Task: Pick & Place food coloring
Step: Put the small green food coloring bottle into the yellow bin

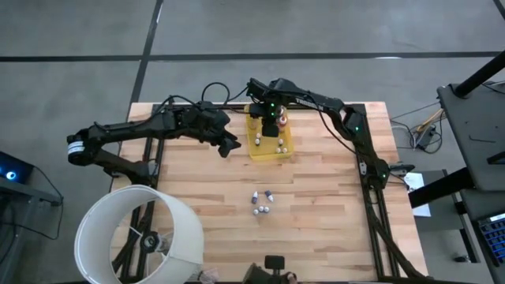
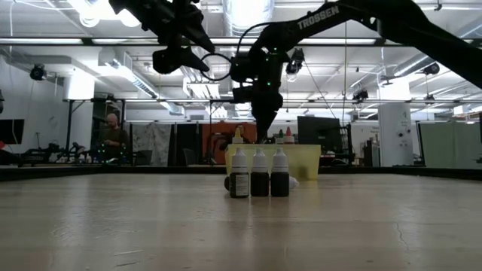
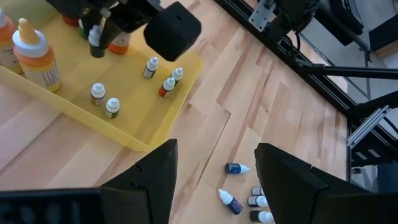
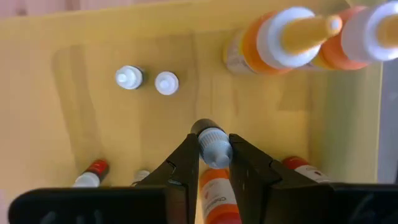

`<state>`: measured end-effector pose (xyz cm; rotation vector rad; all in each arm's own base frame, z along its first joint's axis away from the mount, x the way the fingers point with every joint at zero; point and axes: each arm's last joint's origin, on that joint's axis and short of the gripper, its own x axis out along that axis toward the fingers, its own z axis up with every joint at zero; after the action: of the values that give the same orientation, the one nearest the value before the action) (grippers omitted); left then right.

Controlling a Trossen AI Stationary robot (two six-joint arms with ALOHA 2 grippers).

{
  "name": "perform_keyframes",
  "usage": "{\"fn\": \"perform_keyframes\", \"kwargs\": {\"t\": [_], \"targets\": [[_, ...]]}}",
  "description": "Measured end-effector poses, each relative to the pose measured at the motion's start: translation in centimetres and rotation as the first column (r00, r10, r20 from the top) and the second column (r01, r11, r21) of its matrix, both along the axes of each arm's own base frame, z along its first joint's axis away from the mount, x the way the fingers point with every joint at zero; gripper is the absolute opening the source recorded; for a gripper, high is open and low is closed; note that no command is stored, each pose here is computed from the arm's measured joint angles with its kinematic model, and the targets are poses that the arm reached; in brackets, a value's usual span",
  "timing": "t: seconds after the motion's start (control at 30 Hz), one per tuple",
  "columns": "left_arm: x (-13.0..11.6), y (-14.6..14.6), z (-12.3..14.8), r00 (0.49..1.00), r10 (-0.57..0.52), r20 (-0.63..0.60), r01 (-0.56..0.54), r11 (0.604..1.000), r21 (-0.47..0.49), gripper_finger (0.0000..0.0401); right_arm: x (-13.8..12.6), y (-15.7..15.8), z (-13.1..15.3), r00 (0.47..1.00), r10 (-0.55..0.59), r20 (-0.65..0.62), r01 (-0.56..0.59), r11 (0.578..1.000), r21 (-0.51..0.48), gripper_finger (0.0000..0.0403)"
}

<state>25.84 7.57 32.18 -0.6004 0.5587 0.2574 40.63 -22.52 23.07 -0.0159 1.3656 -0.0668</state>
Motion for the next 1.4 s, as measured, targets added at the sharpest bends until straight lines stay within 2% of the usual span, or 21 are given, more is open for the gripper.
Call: {"fn": "perform_keyframes", "kwargs": {"t": [0.4,0.97,1.17,1.4], "targets": [[0.0,0.0,0.0,1.000,0.000,0.000,0.000,1.000,0.000,0.0188,-0.9,-1.9,-1.0,1.000,0.026,0.005,-0.026,1.000,-0.006,0.0064],[0.0,0.1,0.0,1.000,0.002,0.000,-0.002,1.000,0.001,0.0188,-0.4,-2.1,-2.5,0.999,0.016,0.046,-0.014,0.999,-0.040,0.0064],[0.0,0.1,0.0,1.000,0.003,0.000,-0.003,1.000,-0.001,0.0188,-0.2,-2.3,-4.0,1.000,0.014,0.012,-0.014,1.000,-0.022,0.0064],[0.0,0.1,0.0,1.000,0.004,0.000,-0.004,1.000,-0.002,0.0188,0.1,-2.4,-4.5,1.000,0.012,0.025,-0.011,1.000,-0.029,0.0064]]}}
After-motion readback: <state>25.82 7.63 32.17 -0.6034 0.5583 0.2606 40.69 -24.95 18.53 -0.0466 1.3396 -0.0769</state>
